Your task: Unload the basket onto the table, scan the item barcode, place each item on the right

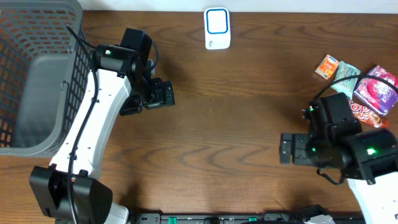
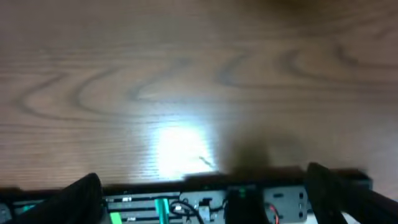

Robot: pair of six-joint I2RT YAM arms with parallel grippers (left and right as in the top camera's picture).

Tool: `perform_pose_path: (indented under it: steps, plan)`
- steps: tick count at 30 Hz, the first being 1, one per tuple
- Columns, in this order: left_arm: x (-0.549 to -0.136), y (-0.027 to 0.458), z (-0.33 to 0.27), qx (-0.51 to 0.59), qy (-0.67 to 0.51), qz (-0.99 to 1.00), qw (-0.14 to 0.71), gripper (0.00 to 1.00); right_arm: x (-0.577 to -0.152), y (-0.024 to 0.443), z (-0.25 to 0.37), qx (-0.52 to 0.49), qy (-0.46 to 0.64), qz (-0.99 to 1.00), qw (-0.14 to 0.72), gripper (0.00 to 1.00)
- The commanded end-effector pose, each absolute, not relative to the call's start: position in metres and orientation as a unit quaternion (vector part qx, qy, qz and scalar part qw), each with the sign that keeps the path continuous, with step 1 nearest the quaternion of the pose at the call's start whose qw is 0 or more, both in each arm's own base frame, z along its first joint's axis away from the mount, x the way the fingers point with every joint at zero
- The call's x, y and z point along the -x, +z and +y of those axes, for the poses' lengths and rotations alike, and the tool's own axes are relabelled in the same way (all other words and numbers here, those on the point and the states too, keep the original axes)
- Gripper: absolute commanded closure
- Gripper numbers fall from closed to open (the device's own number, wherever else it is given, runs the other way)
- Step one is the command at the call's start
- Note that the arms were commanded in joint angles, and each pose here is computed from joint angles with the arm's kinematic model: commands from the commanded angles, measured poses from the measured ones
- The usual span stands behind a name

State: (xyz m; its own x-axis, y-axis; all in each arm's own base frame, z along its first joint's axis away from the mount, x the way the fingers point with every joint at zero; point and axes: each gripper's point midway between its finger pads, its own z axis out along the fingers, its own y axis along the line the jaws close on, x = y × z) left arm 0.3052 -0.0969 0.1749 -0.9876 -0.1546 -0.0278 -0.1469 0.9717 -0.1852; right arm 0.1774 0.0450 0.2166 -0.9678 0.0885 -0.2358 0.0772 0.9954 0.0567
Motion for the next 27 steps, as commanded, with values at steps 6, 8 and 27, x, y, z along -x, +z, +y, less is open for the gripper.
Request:
perform_pose_path:
  steps: [6, 8, 27]
  plan:
    - [-0.305, 0.174, -0.094, 0.074, -0.086, 0.993, 0.02, 0.02, -0.174, 0.186, 0.045, -0.002, 0.045, 0.974, 0.222, 0.01]
    - [-0.305, 0.174, -0.094, 0.074, -0.086, 0.993, 0.02, 0.02, -0.17, 0.18, 0.044, -0.003, 0.055, 0.966, 0.252, 0.01]
    - [-0.305, 0.174, -0.094, 0.074, -0.086, 0.993, 0.02, 0.02, -0.185, 0.201, 0.031, 0.0, 0.084, 0.852, 0.517, 0.01]
